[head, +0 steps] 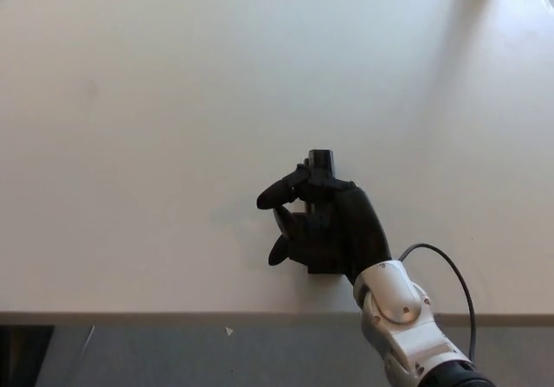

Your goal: The robot uses its right hand to press on the stapler that is in the middle of the desk

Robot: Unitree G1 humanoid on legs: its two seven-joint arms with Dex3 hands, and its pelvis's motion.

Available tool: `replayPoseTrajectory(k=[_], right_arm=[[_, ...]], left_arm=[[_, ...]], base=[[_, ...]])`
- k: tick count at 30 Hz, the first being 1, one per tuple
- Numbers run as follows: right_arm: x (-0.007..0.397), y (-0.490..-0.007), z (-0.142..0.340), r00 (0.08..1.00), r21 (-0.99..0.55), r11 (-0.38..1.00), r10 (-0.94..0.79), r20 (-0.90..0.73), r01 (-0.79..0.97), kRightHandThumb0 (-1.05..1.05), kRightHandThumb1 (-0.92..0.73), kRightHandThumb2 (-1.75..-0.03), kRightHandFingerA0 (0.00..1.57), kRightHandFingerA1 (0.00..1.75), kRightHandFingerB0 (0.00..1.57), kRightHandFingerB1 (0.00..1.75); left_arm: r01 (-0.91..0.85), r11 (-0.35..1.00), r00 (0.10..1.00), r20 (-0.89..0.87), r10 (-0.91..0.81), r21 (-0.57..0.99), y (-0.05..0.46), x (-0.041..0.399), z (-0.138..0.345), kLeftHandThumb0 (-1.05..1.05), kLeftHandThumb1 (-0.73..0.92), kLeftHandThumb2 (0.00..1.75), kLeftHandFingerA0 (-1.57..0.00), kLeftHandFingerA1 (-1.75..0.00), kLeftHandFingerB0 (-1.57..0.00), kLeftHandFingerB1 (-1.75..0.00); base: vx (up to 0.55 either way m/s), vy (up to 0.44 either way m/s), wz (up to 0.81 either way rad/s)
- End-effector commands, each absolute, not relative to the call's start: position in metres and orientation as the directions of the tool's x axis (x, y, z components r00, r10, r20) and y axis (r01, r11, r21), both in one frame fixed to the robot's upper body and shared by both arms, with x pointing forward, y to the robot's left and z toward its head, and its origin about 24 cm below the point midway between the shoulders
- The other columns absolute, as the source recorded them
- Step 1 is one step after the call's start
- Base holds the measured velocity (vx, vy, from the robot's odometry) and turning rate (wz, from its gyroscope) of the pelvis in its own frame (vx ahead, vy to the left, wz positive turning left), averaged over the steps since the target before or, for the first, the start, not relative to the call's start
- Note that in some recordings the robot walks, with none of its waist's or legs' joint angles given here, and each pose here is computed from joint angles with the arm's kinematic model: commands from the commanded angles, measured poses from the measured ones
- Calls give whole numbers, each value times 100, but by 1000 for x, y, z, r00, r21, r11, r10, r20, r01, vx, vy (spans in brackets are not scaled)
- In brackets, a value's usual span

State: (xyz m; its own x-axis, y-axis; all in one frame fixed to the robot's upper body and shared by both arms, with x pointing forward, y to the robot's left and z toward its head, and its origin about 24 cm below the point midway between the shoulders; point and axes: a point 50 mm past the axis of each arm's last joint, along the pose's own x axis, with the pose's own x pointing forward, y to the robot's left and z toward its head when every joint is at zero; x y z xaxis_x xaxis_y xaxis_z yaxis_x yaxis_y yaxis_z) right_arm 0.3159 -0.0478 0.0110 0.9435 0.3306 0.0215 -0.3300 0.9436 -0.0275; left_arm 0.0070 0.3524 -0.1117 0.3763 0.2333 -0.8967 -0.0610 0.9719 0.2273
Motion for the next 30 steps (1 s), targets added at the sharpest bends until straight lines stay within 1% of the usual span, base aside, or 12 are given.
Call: replayPoseTrajectory(k=[1, 2, 3, 4, 5, 10, 11, 25, 26, 27, 28, 30], right_arm=[[143, -51, -140, 641, 69, 936, 290, -711, -346, -15, -78, -67, 121, 112, 74, 116], [140, -64, -146, 617, 92, 964, 232, -752, -251, -14, -71, -76, 123, 110, 80, 109], [131, -82, -154, 562, 121, 988, 155, -813, -97, -11, -73, -73, 123, 113, 80, 109], [133, -82, -154, 564, 121, 988, 152, -812, -93, -11, -73, -73, 123, 113, 80, 109], [140, -83, -152, 575, 115, 989, 148, -805, -94, -12, -76, -71, 120, 111, 77, 96], [163, -82, -143, 615, 110, 989, 148, -774, -100, -12, -76, -71, 120, 111, 77, 96], [179, -82, -136, 664, 117, 988, 157, -731, -104, -13, -75, -71, 121, 116, 79, 113], [288, -81, -66, 833, 98, 986, 165, -528, -133, -15, -74, -75, 121, 113, 80, 112], [347, -81, 33, 973, 168, 964, 219, -71, -205, -14, -70, -82, 129, 115, 84, 110], [360, -83, 81, 962, 176, 950, 234, 139, -257, -14, -70, -82, 129, 115, 84, 110], [361, -84, 89, 956, 177, 948, 236, 173, -266, -14, -72, -82, 128, 116, 81, 109], [359, -88, 110, 938, 170, 944, 236, 255, -284, -16, -76, -76, 130, 115, 82, 110]], left_arm=[[1, 974, 418, -885, 207, 229, 348, -5, -109, -46, 92, 96, -2, -25, -1, -19], [310, 895, 405, -896, 181, 322, 346, 3, -108, -17, 92, 136, -5, -32, 0, -21], [408, 846, 422, -893, 159, 343, 346, 8, -107, -34, 92, 80, -4, -23, -6, -26], [-31, 974, 478, -853, 211, 224, 350, 7, -107, -34, 92, 80, -4, -23, -6, -26], [77, 964, 488, -853, 185, 254, 348, 12, -107, -41, 91, 103, 0, -37, 0, -32], [89, 958, 532, -826, 185, 272, 349, 33, -105, -41, 91, 103, 0, -37, 0, -32], [74, 962, 537, -823, 184, 263, 349, 36, -105, -38, 92, 93, -3, -30, -1, -26], [25, 959, 731, -659, 174, 281, 354, 143, -76, -41, 92, 99, -2, -32, -2, -27], [-4, 936, 651, -710, 269, 351, 359, 149, -77, -58, 82, 105, -5, -37, -5, -34], [-14, 922, 615, -724, 312, 386, 362, 152, -76, -58, 82, 105, -5, -37, -5, -34], [2, 940, 673, -696, 251, 340, 359, 156, -73, -37, 92, 99, 0, -27, 0, -21], [-23, 965, 737, -648, 193, 261, 356, 160, -69, -48, 92, 94, -4, -27, -1, -21]], base=[[0, 0, 0], [0, 0, 0], [0, 0, 0], [0, 0, 0], [0, 0, 0], [0, 0, 0], [0, 0, 0], [0, 0, 0], [0, 0, 0], [0, 0, 0], [0, 0, 0], [0, 0, 0]])
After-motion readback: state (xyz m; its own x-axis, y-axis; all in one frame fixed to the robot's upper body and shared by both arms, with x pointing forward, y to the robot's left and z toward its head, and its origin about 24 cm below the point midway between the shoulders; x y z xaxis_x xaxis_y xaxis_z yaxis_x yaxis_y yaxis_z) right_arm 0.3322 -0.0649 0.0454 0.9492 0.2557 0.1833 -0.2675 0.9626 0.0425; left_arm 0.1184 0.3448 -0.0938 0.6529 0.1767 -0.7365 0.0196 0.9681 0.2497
